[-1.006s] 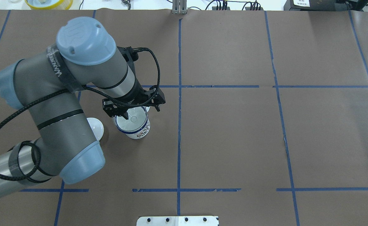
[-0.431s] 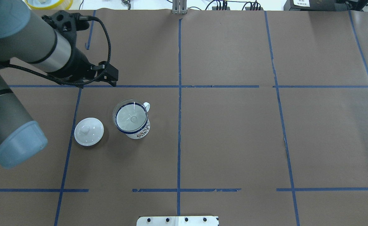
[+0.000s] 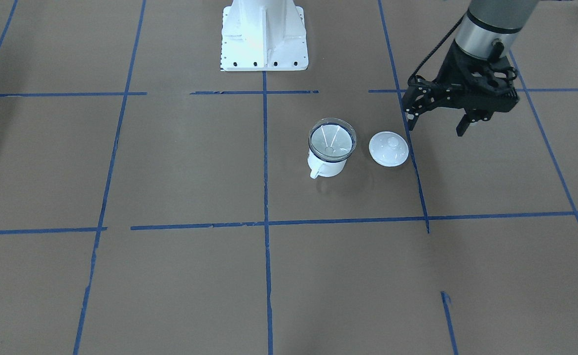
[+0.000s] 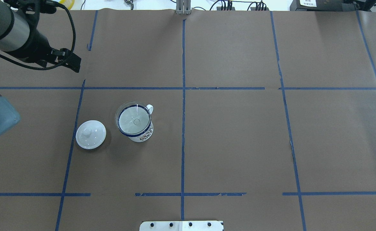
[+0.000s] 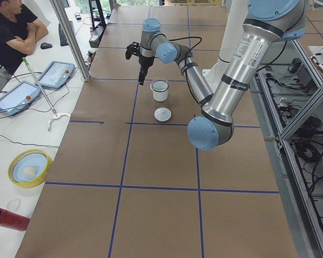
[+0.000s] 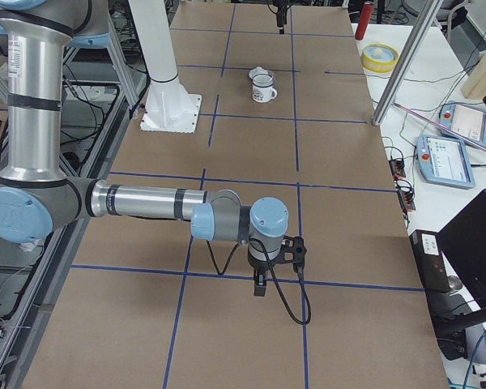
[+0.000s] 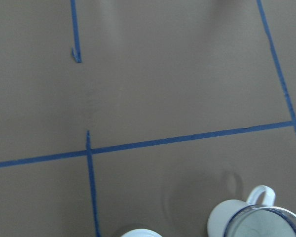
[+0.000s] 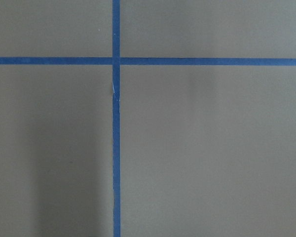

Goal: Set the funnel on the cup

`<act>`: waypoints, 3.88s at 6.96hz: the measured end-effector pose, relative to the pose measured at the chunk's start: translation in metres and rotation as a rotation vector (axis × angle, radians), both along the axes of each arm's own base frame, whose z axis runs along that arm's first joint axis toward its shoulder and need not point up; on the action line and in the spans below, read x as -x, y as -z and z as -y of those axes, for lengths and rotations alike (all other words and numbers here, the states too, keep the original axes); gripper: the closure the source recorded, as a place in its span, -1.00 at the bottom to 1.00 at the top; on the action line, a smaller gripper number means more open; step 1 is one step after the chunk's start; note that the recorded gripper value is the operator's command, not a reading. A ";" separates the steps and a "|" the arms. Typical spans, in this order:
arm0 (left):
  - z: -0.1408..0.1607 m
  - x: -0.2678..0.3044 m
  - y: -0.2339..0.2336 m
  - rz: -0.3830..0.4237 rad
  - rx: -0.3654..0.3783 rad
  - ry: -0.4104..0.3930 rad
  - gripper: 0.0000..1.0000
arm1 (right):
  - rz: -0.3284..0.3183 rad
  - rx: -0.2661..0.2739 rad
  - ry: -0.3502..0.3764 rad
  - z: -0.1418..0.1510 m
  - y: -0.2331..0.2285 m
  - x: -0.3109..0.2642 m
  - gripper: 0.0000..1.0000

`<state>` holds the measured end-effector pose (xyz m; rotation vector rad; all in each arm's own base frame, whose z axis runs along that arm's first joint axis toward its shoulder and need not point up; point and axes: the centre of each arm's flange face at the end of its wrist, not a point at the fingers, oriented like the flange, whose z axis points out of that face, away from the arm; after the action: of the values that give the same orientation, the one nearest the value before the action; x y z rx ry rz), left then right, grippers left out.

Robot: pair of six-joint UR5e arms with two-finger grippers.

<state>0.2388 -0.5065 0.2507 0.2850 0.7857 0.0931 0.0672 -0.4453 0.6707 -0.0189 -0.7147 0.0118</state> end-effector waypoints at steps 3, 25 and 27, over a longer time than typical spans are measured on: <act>0.043 0.064 -0.115 0.043 -0.043 -0.073 -1.00 | 0.000 0.000 0.000 0.000 0.000 0.000 -1.00; -0.043 0.289 -0.403 0.001 0.211 -0.134 -1.00 | 0.000 0.000 0.000 0.000 0.000 0.000 -1.00; -0.043 0.290 -0.403 0.001 0.210 -0.134 -1.00 | 0.000 0.000 0.000 0.000 0.000 0.000 -1.00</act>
<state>-0.0510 -0.4639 0.6534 0.0331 0.8058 0.1351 0.0672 -0.4454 0.6705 -0.0185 -0.7147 0.0116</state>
